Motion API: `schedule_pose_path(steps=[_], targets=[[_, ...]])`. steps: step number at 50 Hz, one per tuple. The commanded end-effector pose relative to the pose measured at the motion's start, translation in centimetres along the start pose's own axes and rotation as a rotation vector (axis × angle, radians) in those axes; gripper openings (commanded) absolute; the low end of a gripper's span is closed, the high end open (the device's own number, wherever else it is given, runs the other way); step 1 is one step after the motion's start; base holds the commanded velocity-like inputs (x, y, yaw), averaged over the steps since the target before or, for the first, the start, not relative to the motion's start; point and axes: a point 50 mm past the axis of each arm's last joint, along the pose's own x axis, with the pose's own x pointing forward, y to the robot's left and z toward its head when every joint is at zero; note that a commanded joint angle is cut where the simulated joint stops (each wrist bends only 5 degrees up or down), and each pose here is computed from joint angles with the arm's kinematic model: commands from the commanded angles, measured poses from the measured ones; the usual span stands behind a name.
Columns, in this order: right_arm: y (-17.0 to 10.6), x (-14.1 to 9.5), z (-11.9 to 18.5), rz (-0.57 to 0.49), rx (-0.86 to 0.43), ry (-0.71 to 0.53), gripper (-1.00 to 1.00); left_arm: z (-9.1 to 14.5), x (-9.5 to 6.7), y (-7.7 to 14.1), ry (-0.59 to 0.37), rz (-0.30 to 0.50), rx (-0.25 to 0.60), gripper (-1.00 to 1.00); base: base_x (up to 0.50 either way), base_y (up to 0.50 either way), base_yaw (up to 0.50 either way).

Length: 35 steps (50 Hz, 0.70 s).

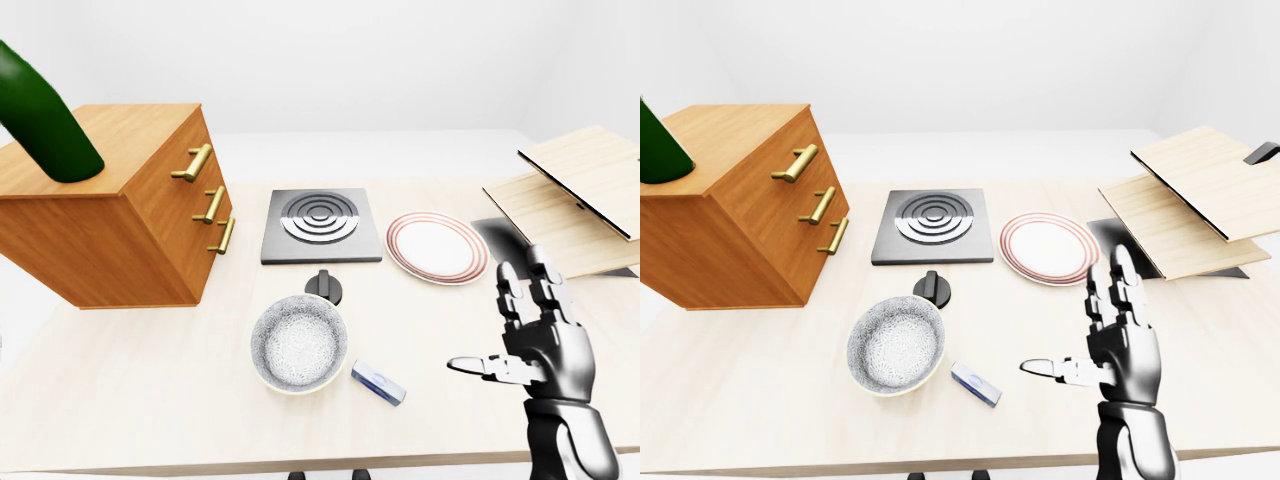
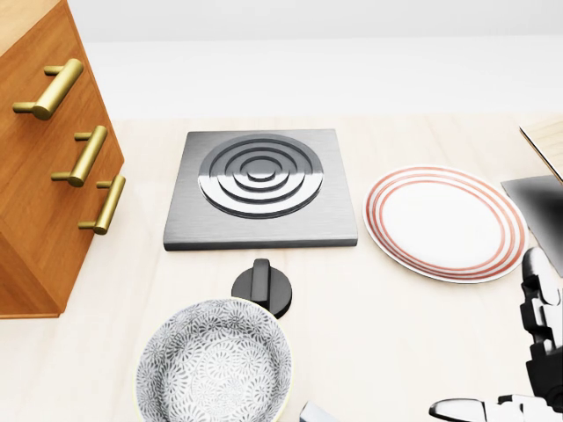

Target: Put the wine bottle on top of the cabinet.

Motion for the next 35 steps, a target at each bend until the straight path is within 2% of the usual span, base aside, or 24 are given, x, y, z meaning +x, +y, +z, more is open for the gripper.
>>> schedule_pose_path(steps=[1,2,4,6,8,10,11,13,14,16,18,19,22,23,26,27,28,31,32,33,35], targets=[[0.2,0.1,-0.2,0.003,0.001,0.009,1.0,2.7,-1.2,4.8,-0.124,0.176,-0.029,1.0,0.0,0.0,0.0],[0.2,0.1,-0.3,0.004,0.001,0.011,1.0,2.1,-1.5,5.5,-0.128,0.181,-0.053,1.0,0.0,0.0,0.0],[0.3,0.1,-0.2,0.006,-0.002,0.01,1.0,2.8,-2.2,6.2,-0.198,0.152,-0.06,1.0,0.0,0.0,0.0],[0.2,0.0,0.1,0.004,-0.006,-0.003,1.0,4.2,-4.1,7.3,-0.337,0.134,-0.08,1.0,0.0,0.0,0.0],[0.2,0.0,0.2,0.003,-0.007,-0.005,1.0,4.8,-7.2,7.7,-0.477,0.091,-0.121,1.0,0.0,0.0,0.0],[0.2,0.0,0.0,0.003,-0.004,0.001,1.0,5.2,-9.6,7.9,-0.56,0.078,-0.187,1.0,0.0,0.0,0.0],[0.3,0.0,-0.1,0.005,-0.004,0.004,1.0,6.5,-10.6,8.2,-0.617,0.08,-0.226,1.0,0.0,0.0,0.0],[0.3,-0.1,-0.3,0.007,0.0,0.014,1.0,4.7,-14.8,8.4,-0.687,0.059,-0.296,1.0,0.0,0.0,0.0],[0.3,-0.1,-0.3,0.007,0.001,0.017,1.0,4.5,-15.6,8.4,-0.697,0.074,-0.303,1.0,0.0,0.0,0.0],[0.3,-0.2,-0.8,0.011,0.008,0.038,1.0,2.5,-18.1,7.4,-0.684,0.033,-0.228,1.0,0.0,0.0,0.0],[0.2,-0.2,-1.2,0.011,0.011,0.057,1.0,1.4,-19.1,7.2,-0.669,0.014,-0.227,1.0,0.0,0.0,0.0],[0.1,-0.3,-1.5,0.009,0.015,0.069,1.0,1.6,-20.2,6.8,-0.694,0.0,-0.237,1.0,0.0,0.0,0.0],[0.1,-0.5,-1.7,0.009,0.023,0.079,1.0,-0.1,-22.0,5.4,-0.661,-0.048,-0.195,1.0,0.0,0.0,0.0],[0.1,-0.7,-2.0,0.01,0.029,0.093,1.0,-2.6,-22.9,4.3,-0.565,-0.088,-0.161,1.0,0.0,0.0,0.0],[0.2,-0.8,-2.5,0.015,0.038,0.117,1.0,-5.2,-24.2,2.5,-0.461,-0.162,-0.091,1.0,0.0,0.0,0.0],[0.3,-0.9,-2.8,0.019,0.039,0.123,1.0,-6.8,-25.2,1.3,-0.386,-0.202,-0.07,1.0,0.0,0.0,0.0],[0.3,-0.9,-2.9,0.022,0.041,0.123,1.0,-6.9,-25.3,1.2,-0.383,-0.204,-0.063,1.0,0.0,0.0,0.0],[0.4,-0.9,-3.1,0.029,0.041,0.122,1.0,-9.4,-26.7,-0.5,-0.257,-0.257,-0.041,1.0,0.0,0.0,0.0],[0.4,-0.9,-3.1,0.03,0.041,0.122,1.0,-9.6,-26.8,-0.7,-0.246,-0.263,-0.038,1.0,0.0,0.0,0.0],[0.6,-0.9,-3.2,0.037,0.041,0.123,1.0,-11.3,-27.3,-1.7,-0.161,-0.299,-0.03,1.0,0.0,0.0,0.0],[0.7,-1.0,-3.4,0.042,0.039,0.123,1.0,-12.4,-27.7,-2.4,-0.105,-0.328,-0.031,1.0,0.0,0.0,0.0]])
